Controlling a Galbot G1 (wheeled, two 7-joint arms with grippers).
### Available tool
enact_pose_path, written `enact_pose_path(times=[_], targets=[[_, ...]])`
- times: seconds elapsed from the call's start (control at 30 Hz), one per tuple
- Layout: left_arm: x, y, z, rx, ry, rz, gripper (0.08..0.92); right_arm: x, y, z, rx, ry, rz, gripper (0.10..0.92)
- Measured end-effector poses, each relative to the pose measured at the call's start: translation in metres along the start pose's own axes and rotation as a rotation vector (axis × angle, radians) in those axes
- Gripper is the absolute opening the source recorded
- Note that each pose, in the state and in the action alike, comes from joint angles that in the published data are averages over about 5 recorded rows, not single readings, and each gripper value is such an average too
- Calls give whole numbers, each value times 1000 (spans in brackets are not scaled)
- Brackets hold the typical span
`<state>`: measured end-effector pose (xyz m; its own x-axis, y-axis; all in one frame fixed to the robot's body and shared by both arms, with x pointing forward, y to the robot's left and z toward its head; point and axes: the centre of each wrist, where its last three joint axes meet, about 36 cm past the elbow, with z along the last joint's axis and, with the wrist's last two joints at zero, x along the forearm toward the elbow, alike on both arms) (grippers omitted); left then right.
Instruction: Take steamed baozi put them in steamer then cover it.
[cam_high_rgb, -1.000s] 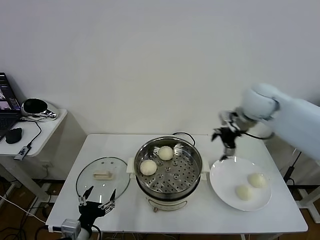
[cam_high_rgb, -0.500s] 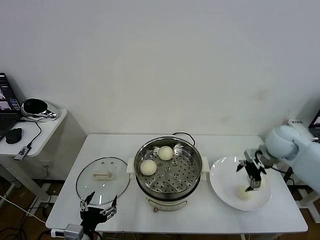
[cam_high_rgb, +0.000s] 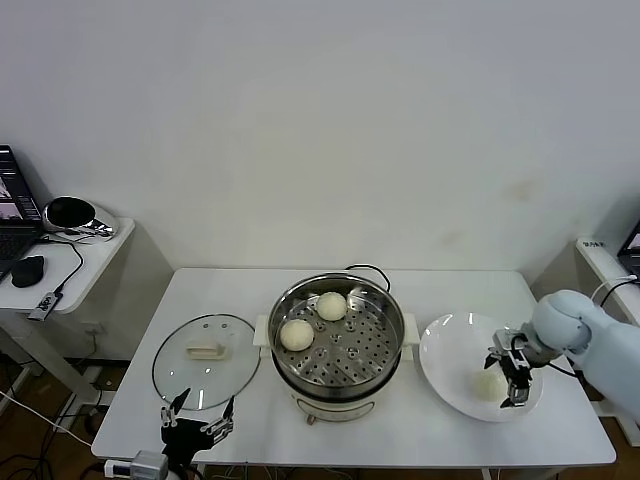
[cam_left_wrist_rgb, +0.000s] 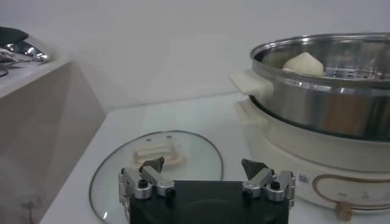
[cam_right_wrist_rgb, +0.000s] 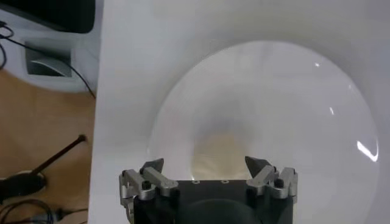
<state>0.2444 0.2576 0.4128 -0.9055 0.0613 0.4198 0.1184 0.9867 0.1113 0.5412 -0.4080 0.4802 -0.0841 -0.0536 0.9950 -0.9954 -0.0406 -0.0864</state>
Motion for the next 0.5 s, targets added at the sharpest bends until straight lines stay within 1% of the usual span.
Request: enact_pose_path(times=[0.5], targets=[[-4,1,5,2,14,-3,823,-17,-9,0,-18,16,33,823]])
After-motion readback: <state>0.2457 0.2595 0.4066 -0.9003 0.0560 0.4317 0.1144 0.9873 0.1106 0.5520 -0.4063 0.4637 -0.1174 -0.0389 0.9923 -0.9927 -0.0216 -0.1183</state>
